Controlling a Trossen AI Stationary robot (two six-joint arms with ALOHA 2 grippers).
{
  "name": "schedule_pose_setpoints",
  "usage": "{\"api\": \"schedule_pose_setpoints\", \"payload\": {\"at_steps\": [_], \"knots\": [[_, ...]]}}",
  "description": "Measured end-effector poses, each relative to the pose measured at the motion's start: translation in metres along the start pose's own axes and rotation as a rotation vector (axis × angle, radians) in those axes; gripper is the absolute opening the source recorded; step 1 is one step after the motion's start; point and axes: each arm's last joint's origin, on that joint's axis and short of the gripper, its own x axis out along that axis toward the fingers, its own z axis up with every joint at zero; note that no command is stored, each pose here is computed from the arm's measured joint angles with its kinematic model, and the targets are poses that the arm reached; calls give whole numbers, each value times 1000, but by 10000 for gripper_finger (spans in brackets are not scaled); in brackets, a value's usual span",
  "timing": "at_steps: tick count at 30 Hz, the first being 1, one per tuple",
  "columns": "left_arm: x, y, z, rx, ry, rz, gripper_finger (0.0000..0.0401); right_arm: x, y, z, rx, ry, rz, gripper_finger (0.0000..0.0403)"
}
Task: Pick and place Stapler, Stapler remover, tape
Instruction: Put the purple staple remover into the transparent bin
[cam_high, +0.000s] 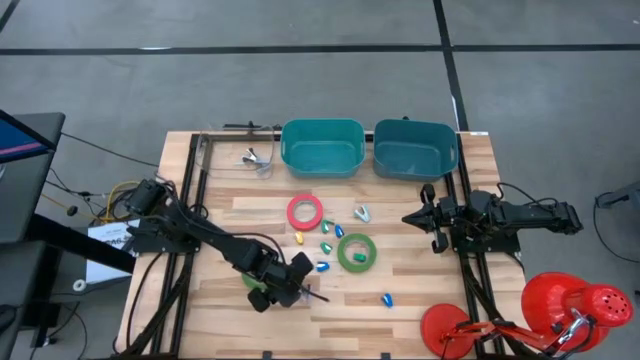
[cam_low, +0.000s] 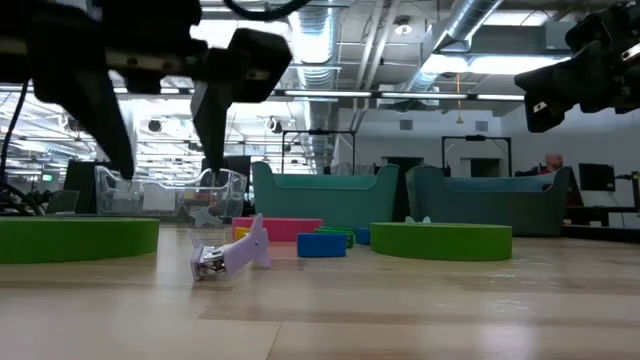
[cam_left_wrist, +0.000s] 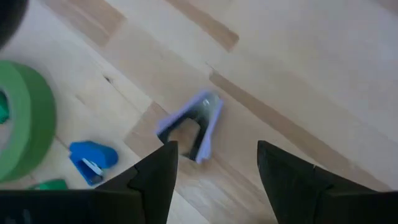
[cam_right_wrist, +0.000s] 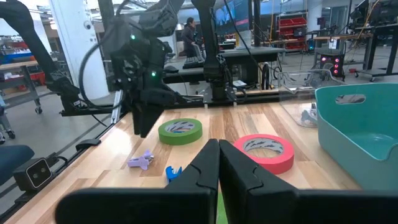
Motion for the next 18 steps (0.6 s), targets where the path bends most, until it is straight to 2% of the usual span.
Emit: {"api": "schedule_pose_setpoints", "payload": {"at_steps": [6,12,18], "knots": [[7,-4,-8,2,5,-2,209,0,0,0,0,0,0,0],[8,-3,-7,97,-5,33,209,0,0,0,0,0,0,0],[12,-2,-7,114,-2,46,209,0,0,0,0,0,0,0]]}}
